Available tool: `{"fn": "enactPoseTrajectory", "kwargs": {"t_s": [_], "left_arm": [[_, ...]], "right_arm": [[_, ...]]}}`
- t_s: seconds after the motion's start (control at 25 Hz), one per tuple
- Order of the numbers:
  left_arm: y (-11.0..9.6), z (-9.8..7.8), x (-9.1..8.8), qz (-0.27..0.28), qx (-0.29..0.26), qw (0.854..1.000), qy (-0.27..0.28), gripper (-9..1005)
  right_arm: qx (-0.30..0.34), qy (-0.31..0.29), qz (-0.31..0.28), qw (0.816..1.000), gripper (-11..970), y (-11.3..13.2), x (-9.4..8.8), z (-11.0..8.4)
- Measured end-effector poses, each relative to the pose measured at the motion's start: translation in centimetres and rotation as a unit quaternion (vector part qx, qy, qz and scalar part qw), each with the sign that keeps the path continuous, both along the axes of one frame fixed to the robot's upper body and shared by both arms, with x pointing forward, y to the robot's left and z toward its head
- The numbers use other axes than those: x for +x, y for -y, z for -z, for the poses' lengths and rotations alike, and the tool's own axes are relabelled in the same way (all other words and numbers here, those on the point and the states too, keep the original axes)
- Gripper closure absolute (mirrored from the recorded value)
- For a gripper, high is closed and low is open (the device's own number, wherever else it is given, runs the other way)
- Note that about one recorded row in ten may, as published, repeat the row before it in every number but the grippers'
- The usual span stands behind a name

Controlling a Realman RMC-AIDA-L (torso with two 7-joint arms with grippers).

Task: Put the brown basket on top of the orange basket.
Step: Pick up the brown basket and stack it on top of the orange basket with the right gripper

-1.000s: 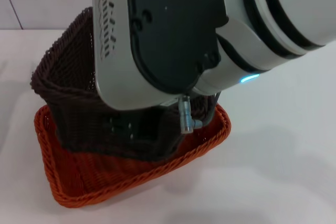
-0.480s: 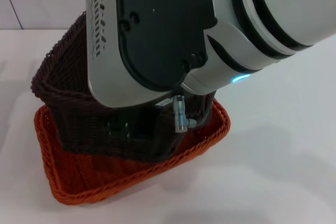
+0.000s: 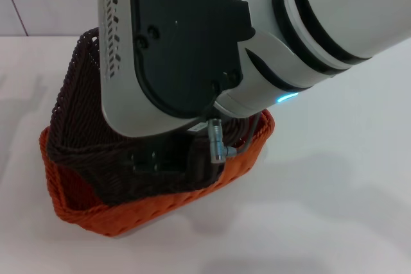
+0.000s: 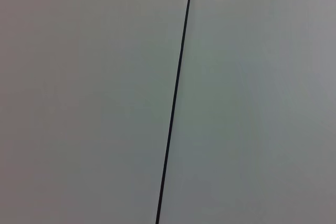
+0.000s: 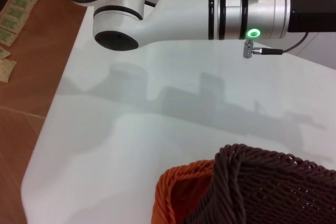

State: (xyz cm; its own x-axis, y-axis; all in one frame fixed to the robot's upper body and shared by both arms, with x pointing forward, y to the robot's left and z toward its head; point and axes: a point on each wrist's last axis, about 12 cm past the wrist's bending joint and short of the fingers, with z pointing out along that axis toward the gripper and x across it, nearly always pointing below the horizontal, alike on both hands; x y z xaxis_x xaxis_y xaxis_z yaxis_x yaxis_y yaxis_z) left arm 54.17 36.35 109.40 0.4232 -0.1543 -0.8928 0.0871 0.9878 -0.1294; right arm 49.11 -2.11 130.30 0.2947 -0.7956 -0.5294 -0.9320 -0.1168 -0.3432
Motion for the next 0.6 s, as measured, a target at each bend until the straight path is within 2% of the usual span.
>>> {"fn": "enactPoseTrajectory", "kwargs": {"t_s": [0.6], "left_arm": [[-0.11,-0.17,0.38,-0.004,0.004,1.0,-0.003,198]], "right_arm": [[0.006,0.015,-0.009,1.0,610,0.19,-0.58,-0.74]]}}
